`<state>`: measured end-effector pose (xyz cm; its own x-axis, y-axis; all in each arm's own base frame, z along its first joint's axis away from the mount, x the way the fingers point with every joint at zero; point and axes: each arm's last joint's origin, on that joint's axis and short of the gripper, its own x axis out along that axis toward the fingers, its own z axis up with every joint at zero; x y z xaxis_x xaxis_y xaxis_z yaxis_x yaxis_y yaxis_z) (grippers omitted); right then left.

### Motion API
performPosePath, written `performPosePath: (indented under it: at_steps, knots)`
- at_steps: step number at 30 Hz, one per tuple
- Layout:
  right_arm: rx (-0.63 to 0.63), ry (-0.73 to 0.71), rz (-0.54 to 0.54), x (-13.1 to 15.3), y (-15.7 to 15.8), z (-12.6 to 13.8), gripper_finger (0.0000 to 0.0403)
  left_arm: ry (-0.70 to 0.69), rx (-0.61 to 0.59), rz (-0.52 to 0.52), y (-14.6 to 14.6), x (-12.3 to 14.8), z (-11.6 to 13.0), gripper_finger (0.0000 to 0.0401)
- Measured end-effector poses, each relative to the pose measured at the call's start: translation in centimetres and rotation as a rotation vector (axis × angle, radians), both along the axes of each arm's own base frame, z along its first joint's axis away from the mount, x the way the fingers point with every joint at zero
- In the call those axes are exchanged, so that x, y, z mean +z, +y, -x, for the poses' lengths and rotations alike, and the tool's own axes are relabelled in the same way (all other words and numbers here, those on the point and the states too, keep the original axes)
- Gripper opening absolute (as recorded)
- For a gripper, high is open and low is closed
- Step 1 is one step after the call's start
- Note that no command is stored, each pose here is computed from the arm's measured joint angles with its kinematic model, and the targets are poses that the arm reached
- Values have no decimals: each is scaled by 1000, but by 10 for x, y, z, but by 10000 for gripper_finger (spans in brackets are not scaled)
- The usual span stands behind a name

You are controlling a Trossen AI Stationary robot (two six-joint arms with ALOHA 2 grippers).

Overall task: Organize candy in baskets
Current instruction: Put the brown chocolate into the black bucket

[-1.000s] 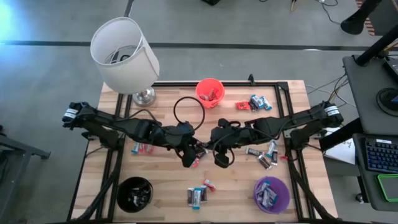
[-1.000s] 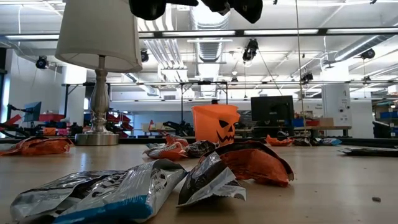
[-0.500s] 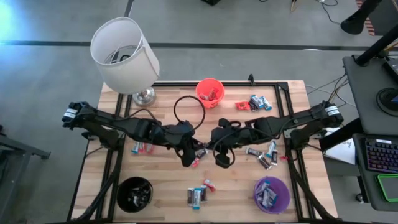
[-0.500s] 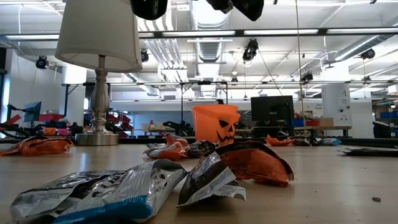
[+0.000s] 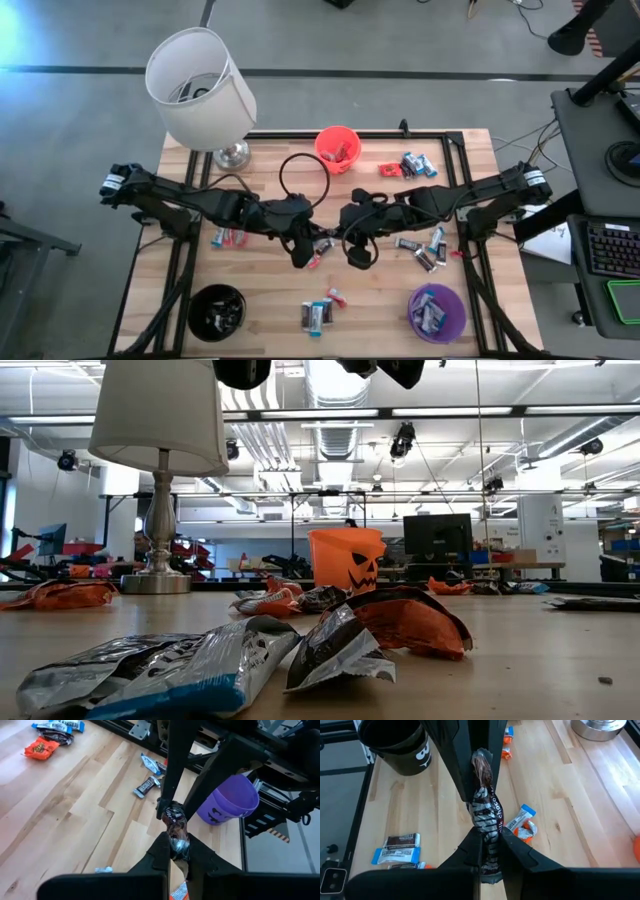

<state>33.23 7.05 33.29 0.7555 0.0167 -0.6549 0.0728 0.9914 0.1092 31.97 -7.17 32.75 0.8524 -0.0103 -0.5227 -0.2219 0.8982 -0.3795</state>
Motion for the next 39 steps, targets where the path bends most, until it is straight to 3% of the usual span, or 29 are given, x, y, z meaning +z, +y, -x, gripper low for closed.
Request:
performPosePath:
  at_steps: [5, 14, 22, 26, 39]
  knots:
    - [1, 7, 1, 0, 0, 0, 65, 27, 0, -5, 0, -2, 1, 3]
    - [5, 45, 14, -3, -1, 3, 134, 217, -1, 31, 0, -13, 18, 2]
    - [-27, 98, -12, -6, -1, 6, 132, 413, -172, 142, -20, -17, 43, 2]
    - [-60, 100, -46, -7, -1, 7, 128, 548, -199, 127, -34, -23, 60, 2]
    - [-122, 98, -107, -7, -1, 6, 136, 785, -352, 147, -94, -29, 113, 2]
